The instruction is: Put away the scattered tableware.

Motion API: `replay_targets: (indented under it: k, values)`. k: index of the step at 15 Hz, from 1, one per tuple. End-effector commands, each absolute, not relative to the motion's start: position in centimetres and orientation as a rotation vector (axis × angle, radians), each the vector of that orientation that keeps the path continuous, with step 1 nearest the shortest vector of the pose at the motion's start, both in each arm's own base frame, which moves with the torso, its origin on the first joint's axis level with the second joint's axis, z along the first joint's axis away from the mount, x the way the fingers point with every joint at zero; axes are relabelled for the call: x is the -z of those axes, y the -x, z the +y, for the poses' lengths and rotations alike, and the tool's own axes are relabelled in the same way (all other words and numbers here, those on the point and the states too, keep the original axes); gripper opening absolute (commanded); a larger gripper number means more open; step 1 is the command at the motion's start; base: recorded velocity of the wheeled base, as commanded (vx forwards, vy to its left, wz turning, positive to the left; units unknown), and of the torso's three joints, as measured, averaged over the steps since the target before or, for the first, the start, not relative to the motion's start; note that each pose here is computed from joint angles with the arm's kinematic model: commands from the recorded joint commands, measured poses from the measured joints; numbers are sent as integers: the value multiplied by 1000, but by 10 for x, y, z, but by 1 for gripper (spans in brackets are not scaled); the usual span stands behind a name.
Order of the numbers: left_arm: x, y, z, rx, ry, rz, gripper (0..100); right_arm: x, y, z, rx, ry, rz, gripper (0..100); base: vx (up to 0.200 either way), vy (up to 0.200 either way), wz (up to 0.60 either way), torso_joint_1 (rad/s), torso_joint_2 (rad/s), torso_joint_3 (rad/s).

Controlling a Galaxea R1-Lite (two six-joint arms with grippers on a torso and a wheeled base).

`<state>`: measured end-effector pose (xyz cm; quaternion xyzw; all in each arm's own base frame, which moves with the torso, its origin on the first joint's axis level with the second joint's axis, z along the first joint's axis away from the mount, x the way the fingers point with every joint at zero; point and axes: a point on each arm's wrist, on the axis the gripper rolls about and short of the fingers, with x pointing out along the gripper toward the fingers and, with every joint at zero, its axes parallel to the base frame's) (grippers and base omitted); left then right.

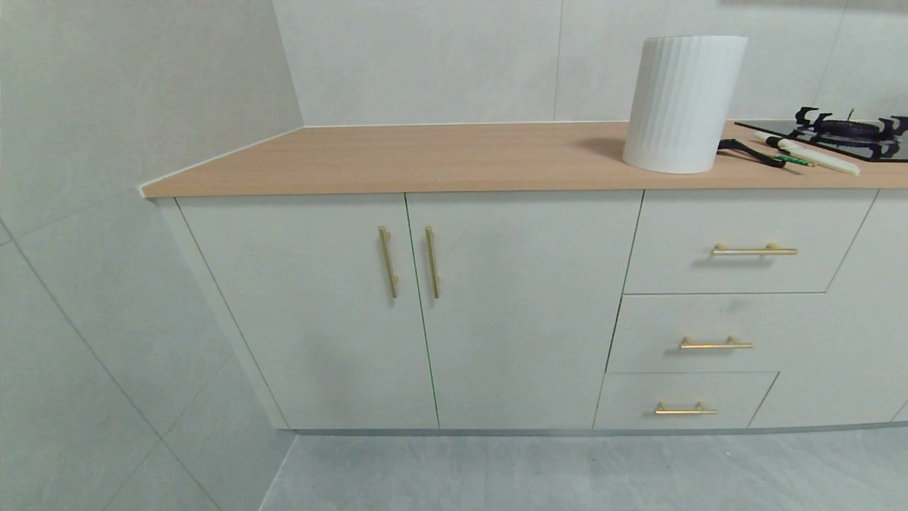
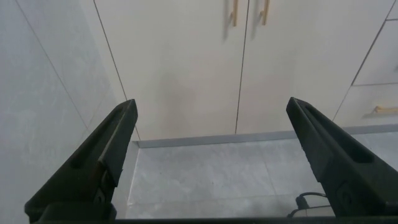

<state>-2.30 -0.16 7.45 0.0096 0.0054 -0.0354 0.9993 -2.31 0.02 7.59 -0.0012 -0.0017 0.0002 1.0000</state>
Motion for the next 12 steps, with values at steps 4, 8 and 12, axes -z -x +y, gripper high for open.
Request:
replay_targets:
  k: [4,8,12]
  values:
    - [-74,23,-2,71,-20,12,100,-76,23,0,-2,2,-2,100,0,-200,0,8,2,1]
    - [-74,23,-2,71,-20,12,100,-76,23,0,-2,-2,-2,100,0,-200,0,6,5,4]
    - [-75,23,-2,71,-20,10,100,-76,23,0,-2,-6,-2,100,0,-200,0,2,2,1]
